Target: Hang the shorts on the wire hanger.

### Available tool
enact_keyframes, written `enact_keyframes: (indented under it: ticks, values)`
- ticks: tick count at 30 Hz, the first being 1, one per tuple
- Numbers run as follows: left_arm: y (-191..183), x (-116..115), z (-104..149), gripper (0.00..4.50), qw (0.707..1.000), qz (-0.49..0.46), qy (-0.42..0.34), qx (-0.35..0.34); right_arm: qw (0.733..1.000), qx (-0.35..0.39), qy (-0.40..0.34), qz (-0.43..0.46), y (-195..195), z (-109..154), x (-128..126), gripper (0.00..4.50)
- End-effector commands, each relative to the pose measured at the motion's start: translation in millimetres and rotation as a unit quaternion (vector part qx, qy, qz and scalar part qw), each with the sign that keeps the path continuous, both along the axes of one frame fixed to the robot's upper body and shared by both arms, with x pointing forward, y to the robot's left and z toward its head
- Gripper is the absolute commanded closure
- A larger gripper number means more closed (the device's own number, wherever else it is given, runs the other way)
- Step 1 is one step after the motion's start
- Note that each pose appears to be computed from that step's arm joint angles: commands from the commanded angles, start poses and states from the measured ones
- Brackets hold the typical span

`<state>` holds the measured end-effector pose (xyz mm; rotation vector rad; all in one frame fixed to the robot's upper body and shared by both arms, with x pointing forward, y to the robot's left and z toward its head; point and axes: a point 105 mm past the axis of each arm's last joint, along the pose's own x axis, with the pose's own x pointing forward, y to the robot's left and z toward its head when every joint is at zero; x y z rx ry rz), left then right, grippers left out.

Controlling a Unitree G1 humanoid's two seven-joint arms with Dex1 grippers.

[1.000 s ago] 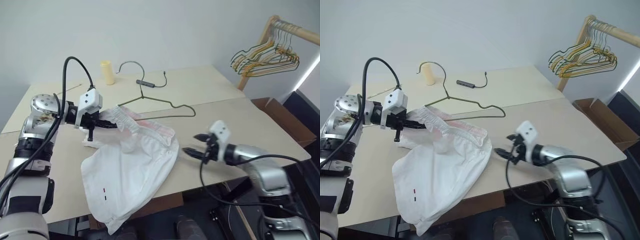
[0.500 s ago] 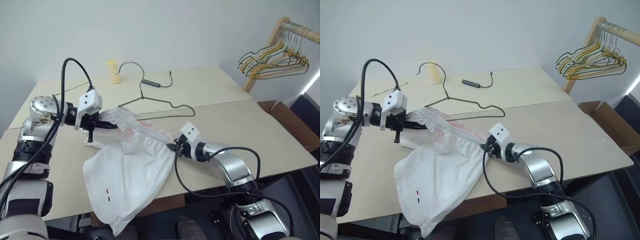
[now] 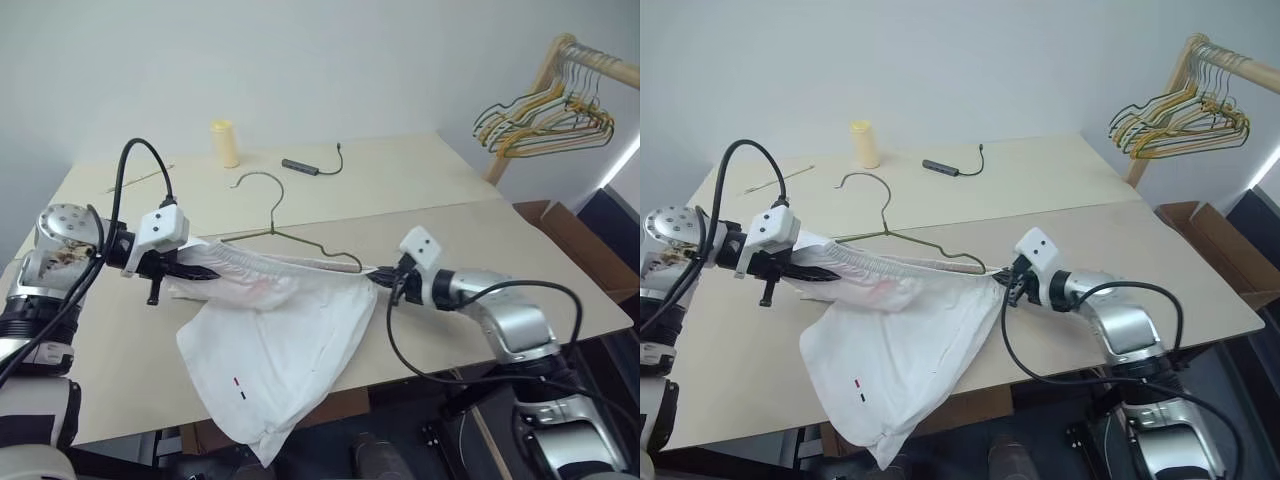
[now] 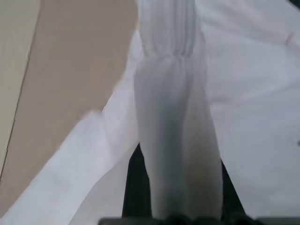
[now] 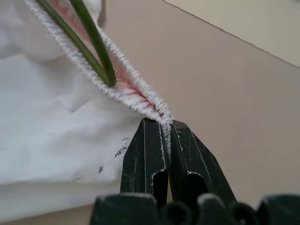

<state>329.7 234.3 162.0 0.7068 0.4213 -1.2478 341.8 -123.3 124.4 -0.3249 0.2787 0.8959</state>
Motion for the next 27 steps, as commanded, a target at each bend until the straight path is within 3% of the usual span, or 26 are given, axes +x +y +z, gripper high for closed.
enact_keyframes:
  ticks: [1,8,12,15,19,23,27]
  values:
    - [15.2,8.8,5.1,4.50,0.998,0.043,-0.026,0.027,0.999,-0.015,-0.047,-0.021,-23.5,29.7,6.5,4.48]
    - [4.2,18.7,5.0,4.50,0.997,0.058,-0.041,-0.015,0.998,-0.021,-0.056,0.009,-19.1,38.5,-0.2,4.48]
    - [9.0,3.8,-10.3,4.50,0.999,0.015,-0.014,0.040,0.997,-0.023,-0.070,0.010,-18.1,47.8,0.7,4.48]
    - [14.0,6.5,-22.8,4.50,0.996,0.023,-0.019,0.082,0.996,-0.017,-0.089,0.023,-11.5,63.6,-3.4,4.48]
    - [-1.2,29.5,-23.0,4.50,0.995,0.085,-0.034,0.047,0.991,-0.021,-0.103,0.079,11.1,74.3,-24.9,4.48]
    - [-29.9,38.7,-6.7,4.50,0.995,0.084,-0.032,-0.038,0.990,-0.050,-0.087,0.098,31.7,57.9,-38.3,4.48]
    - [-46.3,27.9,5.6,4.50,0.996,0.034,-0.007,-0.081,0.985,-0.131,-0.111,0.035,33.4,34.4,-22.3,4.48]
